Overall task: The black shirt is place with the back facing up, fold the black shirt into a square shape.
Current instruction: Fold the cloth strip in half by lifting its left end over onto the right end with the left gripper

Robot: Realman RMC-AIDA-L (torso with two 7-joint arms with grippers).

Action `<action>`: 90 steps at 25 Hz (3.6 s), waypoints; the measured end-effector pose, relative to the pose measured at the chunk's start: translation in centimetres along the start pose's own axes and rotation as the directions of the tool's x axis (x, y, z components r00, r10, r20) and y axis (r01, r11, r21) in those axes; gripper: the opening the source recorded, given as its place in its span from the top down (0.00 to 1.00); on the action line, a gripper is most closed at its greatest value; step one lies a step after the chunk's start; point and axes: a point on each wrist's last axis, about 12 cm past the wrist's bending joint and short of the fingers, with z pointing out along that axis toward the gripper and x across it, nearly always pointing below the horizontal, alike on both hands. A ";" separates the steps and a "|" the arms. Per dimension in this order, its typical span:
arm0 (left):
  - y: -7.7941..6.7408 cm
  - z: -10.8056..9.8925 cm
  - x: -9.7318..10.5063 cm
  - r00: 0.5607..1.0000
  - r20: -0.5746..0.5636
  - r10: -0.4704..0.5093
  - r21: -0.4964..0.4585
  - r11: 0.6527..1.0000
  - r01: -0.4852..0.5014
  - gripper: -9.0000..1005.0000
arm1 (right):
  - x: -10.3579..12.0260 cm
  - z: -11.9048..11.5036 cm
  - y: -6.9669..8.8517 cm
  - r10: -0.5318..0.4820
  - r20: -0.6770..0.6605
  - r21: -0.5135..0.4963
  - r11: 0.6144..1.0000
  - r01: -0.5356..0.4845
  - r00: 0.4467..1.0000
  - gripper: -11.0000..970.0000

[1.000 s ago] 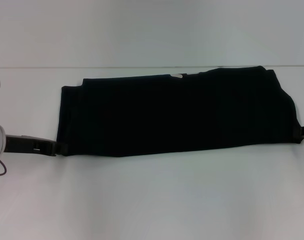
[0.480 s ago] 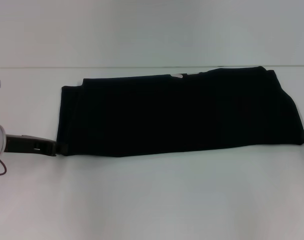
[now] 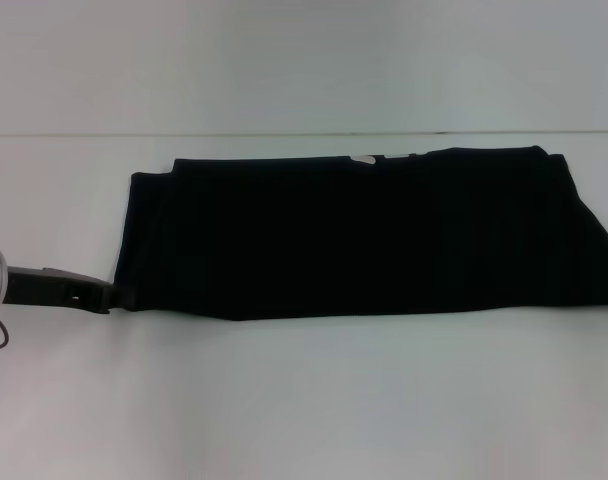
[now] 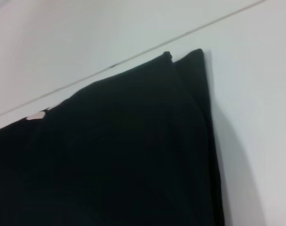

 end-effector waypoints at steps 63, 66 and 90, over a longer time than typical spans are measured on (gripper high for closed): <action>-1.1 -1.9 1.8 0.892 -0.122 -0.436 0.252 0.855 0.453 0.12 | -4.0 -2.6 4.5 -0.315 0.229 -0.325 0.867 0.377 0.921 0.07; -1.1 -1.8 1.8 0.881 -0.127 -0.457 0.244 0.846 0.474 0.12 | -3.9 -2.7 5.5 -0.384 0.234 -0.374 0.813 0.447 0.893 0.07; -0.3 0.7 1.2 0.812 -0.153 -0.564 0.096 0.809 0.580 0.12 | -3.7 -2.6 7.2 -0.454 0.285 -0.454 0.711 0.536 0.844 0.07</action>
